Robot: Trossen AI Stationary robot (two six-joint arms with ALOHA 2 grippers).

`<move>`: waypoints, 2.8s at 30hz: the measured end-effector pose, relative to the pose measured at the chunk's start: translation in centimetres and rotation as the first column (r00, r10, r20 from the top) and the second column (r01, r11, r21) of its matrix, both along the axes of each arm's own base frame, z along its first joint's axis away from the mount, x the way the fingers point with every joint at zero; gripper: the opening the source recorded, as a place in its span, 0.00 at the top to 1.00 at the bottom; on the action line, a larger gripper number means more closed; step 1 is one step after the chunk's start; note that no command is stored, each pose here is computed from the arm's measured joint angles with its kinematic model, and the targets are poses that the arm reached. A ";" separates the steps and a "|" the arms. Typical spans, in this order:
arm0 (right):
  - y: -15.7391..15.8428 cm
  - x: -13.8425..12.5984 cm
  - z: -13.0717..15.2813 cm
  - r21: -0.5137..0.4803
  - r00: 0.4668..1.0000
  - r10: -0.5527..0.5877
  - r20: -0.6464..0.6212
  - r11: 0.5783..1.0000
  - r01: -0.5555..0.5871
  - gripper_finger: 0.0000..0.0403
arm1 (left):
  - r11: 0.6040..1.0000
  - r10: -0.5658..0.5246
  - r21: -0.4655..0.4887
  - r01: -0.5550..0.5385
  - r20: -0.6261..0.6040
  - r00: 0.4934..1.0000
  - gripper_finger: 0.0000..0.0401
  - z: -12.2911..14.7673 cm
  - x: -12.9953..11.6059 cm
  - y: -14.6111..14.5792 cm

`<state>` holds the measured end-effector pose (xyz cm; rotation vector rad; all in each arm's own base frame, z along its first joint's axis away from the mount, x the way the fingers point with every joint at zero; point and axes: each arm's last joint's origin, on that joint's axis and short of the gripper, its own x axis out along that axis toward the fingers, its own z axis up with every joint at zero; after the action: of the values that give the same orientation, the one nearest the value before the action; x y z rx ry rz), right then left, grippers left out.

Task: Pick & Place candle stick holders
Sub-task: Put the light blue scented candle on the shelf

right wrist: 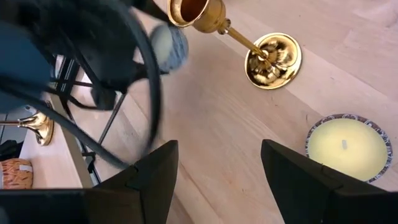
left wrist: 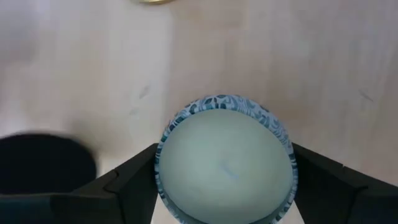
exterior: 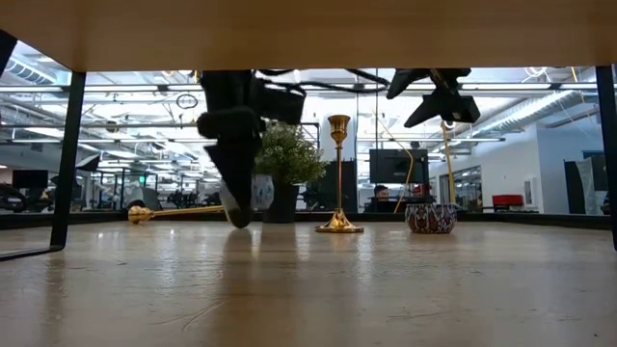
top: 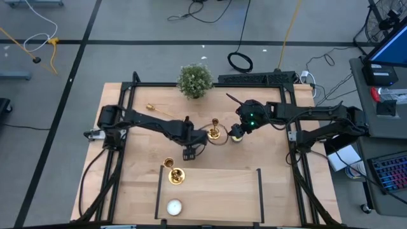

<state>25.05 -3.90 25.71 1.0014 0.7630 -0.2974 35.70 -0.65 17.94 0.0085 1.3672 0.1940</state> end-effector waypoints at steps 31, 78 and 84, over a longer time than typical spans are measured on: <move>0.0 0.2 0.3 -0.034 0.997 0.065 0.044 0.997 -0.063 0.44 | 0.751 0.654 -0.387 -0.535 0.326 0.683 0.27 18.7 -15.8 1.8; 2.9 2.1 11.0 0.088 0.393 -0.040 0.919 0.991 -0.104 0.44 | 0.746 0.441 -0.579 0.329 0.800 0.406 0.27 31.8 -11.4 -3.3; 4.8 2.5 10.3 0.212 0.563 -0.023 0.826 0.938 -0.273 0.44 | 0.762 0.346 -0.587 0.275 0.727 0.593 0.27 29.5 -11.2 -3.6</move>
<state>27.59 0.87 36.06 1.2298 -0.0078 0.4502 24.50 -4.25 47.44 -0.6506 0.4171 -0.2574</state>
